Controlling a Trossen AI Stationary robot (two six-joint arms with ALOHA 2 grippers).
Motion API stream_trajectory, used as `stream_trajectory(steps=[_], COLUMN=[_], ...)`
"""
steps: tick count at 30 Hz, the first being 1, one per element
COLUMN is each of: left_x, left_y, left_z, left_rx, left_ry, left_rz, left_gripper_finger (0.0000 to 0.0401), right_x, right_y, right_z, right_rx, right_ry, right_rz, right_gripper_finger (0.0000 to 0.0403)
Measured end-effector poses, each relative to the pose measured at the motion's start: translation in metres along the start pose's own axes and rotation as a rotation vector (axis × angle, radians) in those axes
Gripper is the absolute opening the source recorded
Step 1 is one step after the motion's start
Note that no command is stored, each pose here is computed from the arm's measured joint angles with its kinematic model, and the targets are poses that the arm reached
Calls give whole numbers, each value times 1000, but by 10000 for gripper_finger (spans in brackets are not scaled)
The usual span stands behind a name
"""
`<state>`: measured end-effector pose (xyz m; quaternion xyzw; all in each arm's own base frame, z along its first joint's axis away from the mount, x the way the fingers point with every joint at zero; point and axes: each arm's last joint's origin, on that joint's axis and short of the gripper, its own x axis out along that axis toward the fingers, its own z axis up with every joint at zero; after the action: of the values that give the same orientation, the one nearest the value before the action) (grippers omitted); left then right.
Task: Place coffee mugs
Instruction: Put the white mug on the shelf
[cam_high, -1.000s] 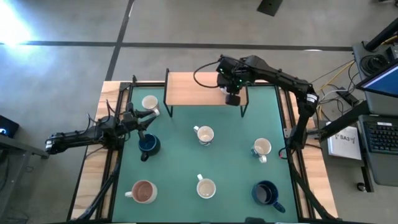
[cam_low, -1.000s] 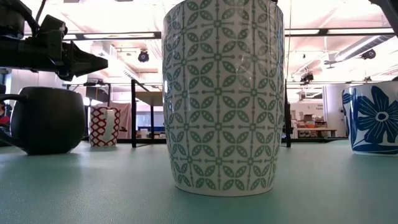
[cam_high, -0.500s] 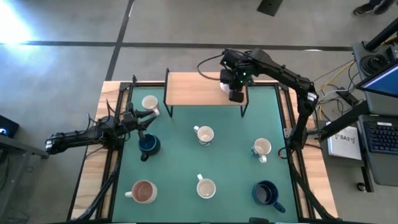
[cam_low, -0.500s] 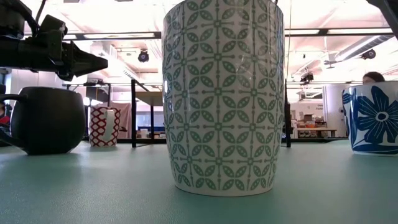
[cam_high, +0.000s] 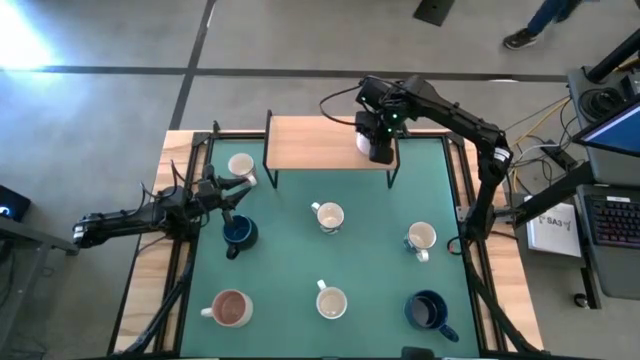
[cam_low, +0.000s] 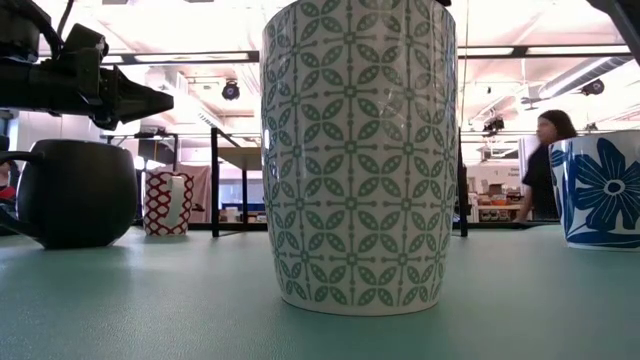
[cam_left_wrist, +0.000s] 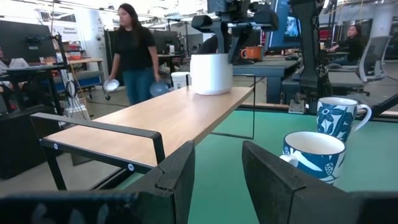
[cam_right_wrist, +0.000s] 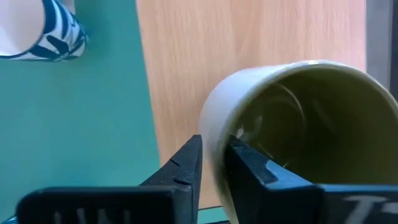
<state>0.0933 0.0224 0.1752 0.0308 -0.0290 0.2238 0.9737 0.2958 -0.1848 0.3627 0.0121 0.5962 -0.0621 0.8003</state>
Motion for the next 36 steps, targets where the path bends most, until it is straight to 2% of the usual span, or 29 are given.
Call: stream_trajectory(steps=[6,10,18,25,36], left_x=[0,0,0,0,0], left_y=[0,0,0,0,0], left_z=[0,0,0,0,0], left_rx=[0,0,0,0,0], left_ry=[0,0,0,0,0], left_rz=[0,0,0,1,0], left_gripper_finger=[116,116,116,116,116], right_x=[-7,-16,-15,-11,0], right_y=[-1,-1,3,9,8], right_z=[1,2,0,1,0], right_rx=[11,90,215,205,154], right_ry=[-5,-42,-1,10,41], right_rz=[-40,-46,-25,-16,-7], right_gripper_finger=[65,66,63,61,32])
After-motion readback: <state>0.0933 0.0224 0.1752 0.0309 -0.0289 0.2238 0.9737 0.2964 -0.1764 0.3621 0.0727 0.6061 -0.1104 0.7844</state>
